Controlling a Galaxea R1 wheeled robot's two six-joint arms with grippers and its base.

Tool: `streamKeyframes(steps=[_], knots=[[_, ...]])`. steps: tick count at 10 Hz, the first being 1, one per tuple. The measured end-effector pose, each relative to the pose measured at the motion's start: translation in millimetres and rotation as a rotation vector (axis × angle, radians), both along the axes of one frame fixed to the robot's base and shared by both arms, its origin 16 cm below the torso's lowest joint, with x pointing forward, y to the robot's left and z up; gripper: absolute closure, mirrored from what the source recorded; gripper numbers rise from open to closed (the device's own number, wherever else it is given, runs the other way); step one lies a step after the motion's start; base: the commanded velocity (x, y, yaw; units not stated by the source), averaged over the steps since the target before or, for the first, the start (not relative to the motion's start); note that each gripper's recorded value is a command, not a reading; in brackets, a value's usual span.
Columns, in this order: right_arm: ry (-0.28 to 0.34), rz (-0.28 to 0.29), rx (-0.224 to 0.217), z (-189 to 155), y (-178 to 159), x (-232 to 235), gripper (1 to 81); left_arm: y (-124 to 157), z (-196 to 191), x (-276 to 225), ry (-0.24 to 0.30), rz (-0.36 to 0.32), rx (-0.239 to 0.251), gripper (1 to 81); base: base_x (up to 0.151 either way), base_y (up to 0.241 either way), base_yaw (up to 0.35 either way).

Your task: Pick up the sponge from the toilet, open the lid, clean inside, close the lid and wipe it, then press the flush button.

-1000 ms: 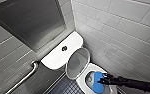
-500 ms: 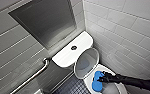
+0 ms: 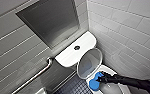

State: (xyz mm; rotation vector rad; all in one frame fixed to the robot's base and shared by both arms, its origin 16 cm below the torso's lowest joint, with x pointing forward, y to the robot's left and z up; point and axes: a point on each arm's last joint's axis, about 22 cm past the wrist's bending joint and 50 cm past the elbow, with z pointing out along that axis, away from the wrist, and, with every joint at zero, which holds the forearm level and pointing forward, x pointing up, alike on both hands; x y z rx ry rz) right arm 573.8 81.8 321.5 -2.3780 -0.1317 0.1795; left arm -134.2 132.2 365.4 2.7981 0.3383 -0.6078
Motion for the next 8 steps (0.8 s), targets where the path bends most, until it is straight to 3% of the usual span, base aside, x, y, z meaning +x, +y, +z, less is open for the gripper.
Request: streamKeyframes(steps=[2, 5, 6, 8], knots=[[0.024, -0.039, -0.018, -14.1, 6.4, -12.5, 81.1, 0.0, 0.0, 0.0, 0.0, 0.0, 0.0, 1.0, 0.0, 0.0, 0.0], [0.017, -0.065, -0.005, -24.2, 7.7, -29.8, 81.1, 0.0, -0.1, 0.1, 0.0, 0.0, 0.0, 1.0, 0.0, 0.0, 0.0], [0.013, -0.052, 0.01, -18.7, 7.6, -32.2, 81.1, 0.0, -0.1, 0.1, 0.0, 0.0, 0.0, 1.0, 0.0, 0.0, 0.0], [0.093, 0.04, 0.085, 12.0, 26.8, -93.6, 81.1, 0.0, -0.1, 0.1, 0.0, 0.0, 0.0, 1.0, 0.0, 0.0, 0.0]])
